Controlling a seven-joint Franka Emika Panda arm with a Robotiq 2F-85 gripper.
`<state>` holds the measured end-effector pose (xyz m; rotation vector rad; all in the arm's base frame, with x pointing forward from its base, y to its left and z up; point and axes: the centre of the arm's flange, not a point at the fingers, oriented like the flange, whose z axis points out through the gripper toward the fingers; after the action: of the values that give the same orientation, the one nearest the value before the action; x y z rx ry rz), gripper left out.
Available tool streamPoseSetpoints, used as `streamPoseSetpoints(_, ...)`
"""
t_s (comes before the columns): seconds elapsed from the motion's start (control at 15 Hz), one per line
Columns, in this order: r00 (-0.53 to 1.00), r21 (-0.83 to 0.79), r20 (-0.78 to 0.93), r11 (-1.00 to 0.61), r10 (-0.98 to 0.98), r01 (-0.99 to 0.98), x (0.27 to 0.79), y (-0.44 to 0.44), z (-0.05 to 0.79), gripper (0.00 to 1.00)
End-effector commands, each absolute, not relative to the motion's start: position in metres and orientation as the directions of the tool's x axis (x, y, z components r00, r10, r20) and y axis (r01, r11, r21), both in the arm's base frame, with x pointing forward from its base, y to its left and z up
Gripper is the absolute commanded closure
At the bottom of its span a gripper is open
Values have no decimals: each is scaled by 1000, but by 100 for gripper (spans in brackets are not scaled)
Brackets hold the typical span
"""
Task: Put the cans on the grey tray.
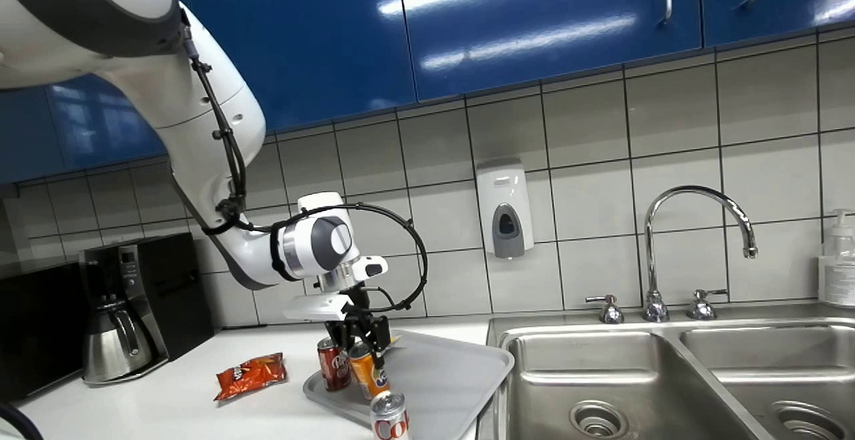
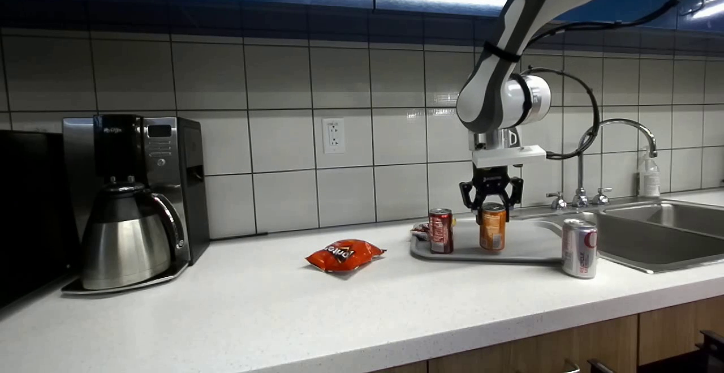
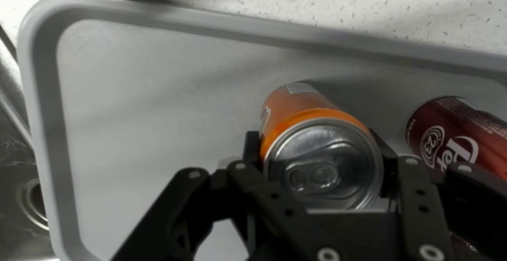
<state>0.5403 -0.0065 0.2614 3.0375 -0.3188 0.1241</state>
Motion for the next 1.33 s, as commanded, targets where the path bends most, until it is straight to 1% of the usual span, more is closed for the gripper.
streamPoseSetpoints(0.0, 977, 71, 107, -979, -184, -192, 565, -13, 261, 62)
streamPoseSetpoints(0.13, 977, 74, 105, -978, -184, -193, 570, -13, 259, 62)
streamPoseSetpoints(0.2, 977, 75, 102, -978, -187, -195, 571, -14, 258, 54)
streamPoseSetpoints(0.27, 977, 78, 102, -977, -188, -196, 572, -15, 257, 12)
streamPoseSetpoints(0.33, 976, 79, 102, -977, -190, -198, 573, -15, 256, 11)
streamPoseSetpoints(0.4, 976, 79, 104, -976, -192, -201, 574, -16, 257, 5)
streamPoseSetpoints(0.47, 975, 80, 105, -976, -195, -204, 575, -18, 257, 1)
streamPoseSetpoints(1.27, 968, 68, 154, -976, -197, -209, 564, -22, 283, 0)
